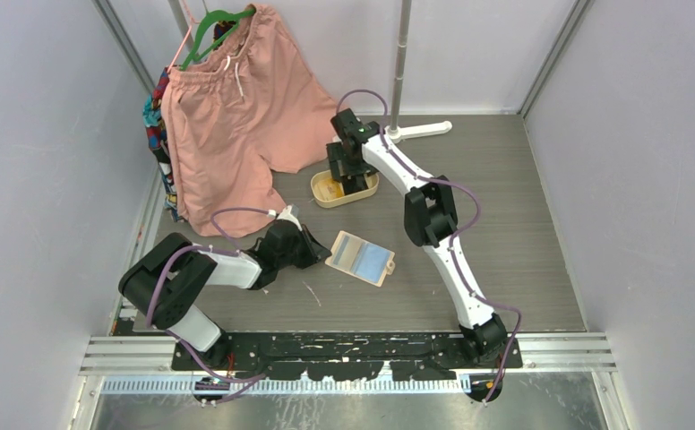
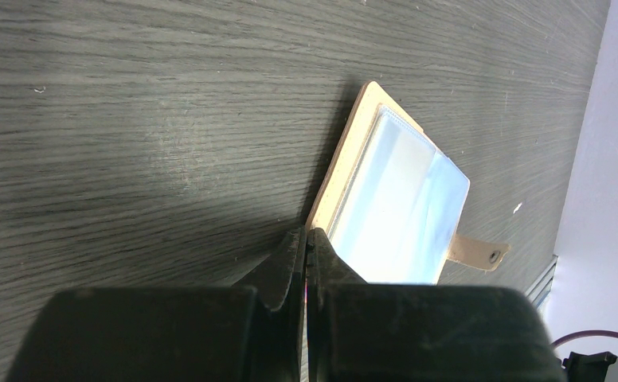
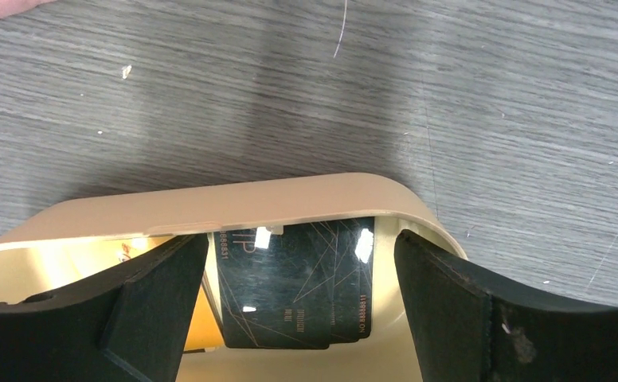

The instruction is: Take the credit cards out of the card holder

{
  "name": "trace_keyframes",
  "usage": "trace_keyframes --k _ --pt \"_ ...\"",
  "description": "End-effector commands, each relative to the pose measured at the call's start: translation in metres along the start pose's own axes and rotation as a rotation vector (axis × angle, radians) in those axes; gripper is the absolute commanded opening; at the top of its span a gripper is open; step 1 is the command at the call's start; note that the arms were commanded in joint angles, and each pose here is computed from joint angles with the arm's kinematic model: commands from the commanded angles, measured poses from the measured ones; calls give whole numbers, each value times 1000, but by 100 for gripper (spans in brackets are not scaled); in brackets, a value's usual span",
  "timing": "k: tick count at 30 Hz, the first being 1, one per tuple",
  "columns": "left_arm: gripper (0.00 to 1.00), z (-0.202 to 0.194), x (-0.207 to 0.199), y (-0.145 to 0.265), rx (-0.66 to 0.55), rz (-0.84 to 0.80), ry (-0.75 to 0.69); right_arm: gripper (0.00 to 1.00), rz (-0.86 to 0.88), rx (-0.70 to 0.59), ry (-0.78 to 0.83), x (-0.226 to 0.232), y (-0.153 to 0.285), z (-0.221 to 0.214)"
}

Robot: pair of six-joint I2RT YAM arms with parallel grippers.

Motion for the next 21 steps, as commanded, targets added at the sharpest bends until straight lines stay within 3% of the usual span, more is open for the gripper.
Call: trace_keyframes --k 1,6,11,14,21 --pt "0 -20 63 14 88 316 -35 92 66 -214 -37 -9 74 41" --pt "0 -18 56 16 83 288 -22 92 155 -418 -78 -12 140 58" --pt "0 -14 44 23 71 235 6 92 280 -540 -170 -10 197 40" --pt "0 -12 39 29 57 214 18 91 406 -517 -243 3 209 1" --pt "0 -12 34 43 12 118 128 90 672 -420 -369 47 191 -88"
Point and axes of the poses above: each gripper's point midway between its finger pads, its own y axis back along the fingers, its own x axis along the line the jaws close on, z = x × y, the point moved 9 cm from there along y, back along the fingers, and after that the axes turned 12 degrees about y, right-handed, at the moved point
